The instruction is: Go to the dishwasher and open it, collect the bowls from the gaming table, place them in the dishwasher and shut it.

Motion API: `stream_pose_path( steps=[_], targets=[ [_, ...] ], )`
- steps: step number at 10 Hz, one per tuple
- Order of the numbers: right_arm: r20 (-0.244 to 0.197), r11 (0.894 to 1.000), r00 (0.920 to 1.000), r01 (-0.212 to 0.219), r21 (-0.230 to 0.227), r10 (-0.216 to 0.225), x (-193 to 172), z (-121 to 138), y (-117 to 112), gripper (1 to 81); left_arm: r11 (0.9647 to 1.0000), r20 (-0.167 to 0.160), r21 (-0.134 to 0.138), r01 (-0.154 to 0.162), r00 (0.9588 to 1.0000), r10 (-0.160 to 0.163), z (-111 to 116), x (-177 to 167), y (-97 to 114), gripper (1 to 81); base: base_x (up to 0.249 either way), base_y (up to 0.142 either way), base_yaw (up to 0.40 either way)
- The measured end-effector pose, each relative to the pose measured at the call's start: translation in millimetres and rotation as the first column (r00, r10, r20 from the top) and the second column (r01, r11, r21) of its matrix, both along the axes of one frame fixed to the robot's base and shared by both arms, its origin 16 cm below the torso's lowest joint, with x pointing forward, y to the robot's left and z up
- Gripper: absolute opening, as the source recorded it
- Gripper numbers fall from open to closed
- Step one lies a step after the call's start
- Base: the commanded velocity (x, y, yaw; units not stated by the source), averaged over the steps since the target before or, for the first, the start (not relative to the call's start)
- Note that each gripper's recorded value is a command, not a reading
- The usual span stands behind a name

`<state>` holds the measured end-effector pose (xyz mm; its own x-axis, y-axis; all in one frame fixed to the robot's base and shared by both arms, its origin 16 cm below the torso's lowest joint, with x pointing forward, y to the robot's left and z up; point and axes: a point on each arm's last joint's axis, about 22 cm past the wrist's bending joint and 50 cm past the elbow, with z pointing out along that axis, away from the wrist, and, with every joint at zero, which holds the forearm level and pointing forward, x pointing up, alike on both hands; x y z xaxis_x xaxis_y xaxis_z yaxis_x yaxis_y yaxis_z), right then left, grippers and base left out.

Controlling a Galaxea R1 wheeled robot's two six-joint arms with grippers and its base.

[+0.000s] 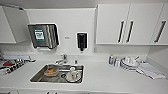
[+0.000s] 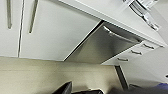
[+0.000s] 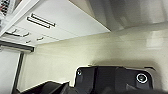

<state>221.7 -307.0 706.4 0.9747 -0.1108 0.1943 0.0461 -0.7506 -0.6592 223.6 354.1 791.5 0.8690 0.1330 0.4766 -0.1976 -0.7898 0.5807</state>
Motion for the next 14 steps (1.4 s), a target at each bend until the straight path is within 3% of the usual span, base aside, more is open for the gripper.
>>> stream_pose_path(
  steps=[2,3,5,6,7,8,9,10,11,12,14],
  targets=[
    [-0.034,1.0,0.9994,0.0,0.025,0.001,17.7,-3.1,7.8,81.1,1.0,-0.025,-0.002,-0.003,0.9997,0.003,-14.4,17.1,0.0,81.1,0.0,0.0,0.0],
    [-0.05,1.0,0.9987,0.002,0.029,-0.001,24.6,-6.1,7.3,81.1,0.9996,-0.032,0.003,-0.026,0.9991,0.027,-23.4,34.4,7.9,81.1,0.0,0.0,0.0],
    [-0.045,0.999,0.9986,0.031,0.025,-0.03,45.0,-4.6,-1.8,81.1,0.9979,-0.022,0.014,-0.063,0.9978,0.063,-31.2,58.1,21.7,81.1,0.0,0.0,0.0],
    [-0.039,0.999,0.9984,0.042,0.025,-0.041,52.0,-6.2,-4.4,81.1,0.9983,-0.018,0.008,-0.058,0.9982,0.058,-32.8,61.7,18.1,81.1,0.0,0.0,0.0],
    [-0.04,0.998,0.9981,0.049,0.035,-0.048,56.5,-9.0,-1.5,81.1,0.9998,0.008,-0.004,-0.02,0.9998,0.02,-27.1,63.5,6.8,81.1,0.0,0.0,0.0],
    [-0.03,0.998,0.9983,0.05,0.037,-0.049,61.6,-12.1,-0.9,81.1,0.9985,0.052,0.007,0.054,0.9971,-0.054,-25.2,63.0,-4.1,81.1,0.0,0.0,0.0],
    [-0.02,0.998,0.9986,0.05,0.037,-0.05,65.5,-15.7,-1.7,81.1,0.9891,0.107,0.045,0.14,0.9837,-0.144,-27.7,61.4,-10.0,81.1,0.0,0.0,0.0],
    [-0.007,0.998,0.9987,0.05,0.038,-0.05,70.5,-19.3,-1.4,81.1,0.9757,0.147,0.084,0.202,0.966,-0.213,-31.3,64.5,-13.2,81.1,0.0,0.0,0.0],
    [0.003,0.998,0.9987,0.05,0.043,-0.051,75.3,-22.8,0.4,81.1,0.97,0.177,0.097,0.223,0.9552,-0.237,-33.4,74.4,-18.0,81.1,0.0,0.0,0.0],
    [0.011,0.997,0.9985,0.054,0.048,-0.054,80.2,-26.6,1.6,81.1,0.9679,0.185,0.093,0.233,0.9512,-0.247,-40.3,78.7,-24.1,81.1,0.0,0.0,0.0],
    [0.017,0.997,0.9981,0.057,0.054,-0.058,91.0,-30.9,0.7,81.1,0.9688,0.184,0.099,0.227,0.9525,-0.242,-51.9,85.8,-20.8,81.1,0.0,0.0,0.0]
  ],
)
